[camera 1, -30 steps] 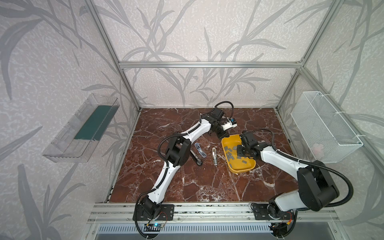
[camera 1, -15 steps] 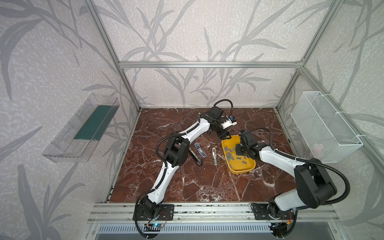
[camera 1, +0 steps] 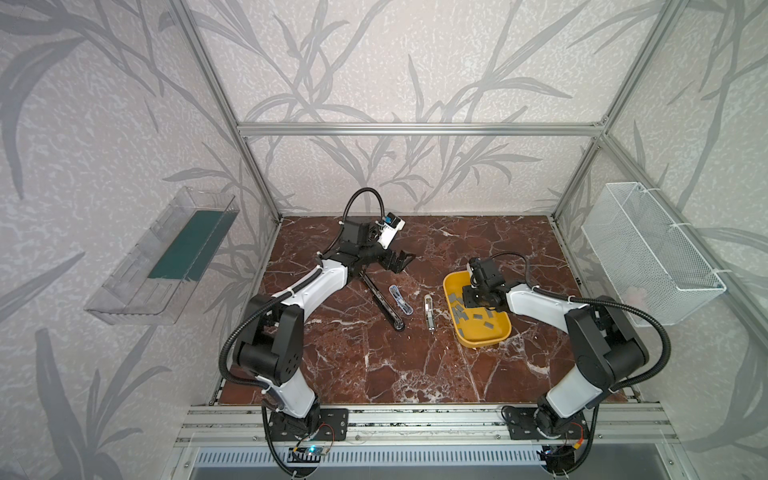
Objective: Load the staples into the stapler
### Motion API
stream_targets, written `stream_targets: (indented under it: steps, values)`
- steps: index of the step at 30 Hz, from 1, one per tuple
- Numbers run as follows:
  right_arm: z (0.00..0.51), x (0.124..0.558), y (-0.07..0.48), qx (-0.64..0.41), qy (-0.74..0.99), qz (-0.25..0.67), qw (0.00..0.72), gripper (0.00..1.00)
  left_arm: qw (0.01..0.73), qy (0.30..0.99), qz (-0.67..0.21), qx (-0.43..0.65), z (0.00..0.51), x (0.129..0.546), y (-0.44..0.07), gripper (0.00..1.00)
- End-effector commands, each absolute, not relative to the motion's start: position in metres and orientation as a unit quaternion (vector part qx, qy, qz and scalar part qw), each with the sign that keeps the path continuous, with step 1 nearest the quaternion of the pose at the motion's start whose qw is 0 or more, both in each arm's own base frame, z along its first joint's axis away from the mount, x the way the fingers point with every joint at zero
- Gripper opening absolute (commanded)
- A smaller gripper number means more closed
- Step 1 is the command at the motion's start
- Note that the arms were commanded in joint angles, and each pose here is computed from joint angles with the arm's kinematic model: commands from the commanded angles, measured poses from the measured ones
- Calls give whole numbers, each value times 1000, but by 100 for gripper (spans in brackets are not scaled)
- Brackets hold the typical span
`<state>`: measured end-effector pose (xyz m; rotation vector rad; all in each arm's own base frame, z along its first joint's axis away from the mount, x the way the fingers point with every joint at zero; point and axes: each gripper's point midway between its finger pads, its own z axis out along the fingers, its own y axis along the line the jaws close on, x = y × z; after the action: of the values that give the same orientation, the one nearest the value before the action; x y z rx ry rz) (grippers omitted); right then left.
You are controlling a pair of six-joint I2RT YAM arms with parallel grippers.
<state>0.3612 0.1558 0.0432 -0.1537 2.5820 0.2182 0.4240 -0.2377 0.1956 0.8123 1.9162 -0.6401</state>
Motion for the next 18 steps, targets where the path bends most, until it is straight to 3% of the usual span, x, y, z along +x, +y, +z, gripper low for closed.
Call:
stream_targets:
  steps: [1,18]
  values:
    - [52,371,174,-86,949,110,282,29,509,777,-224,295,196,433,-221,99]
    - [27,364,176,-111,966,51,229,27,479,775,-294,288,197,427,-226,99]
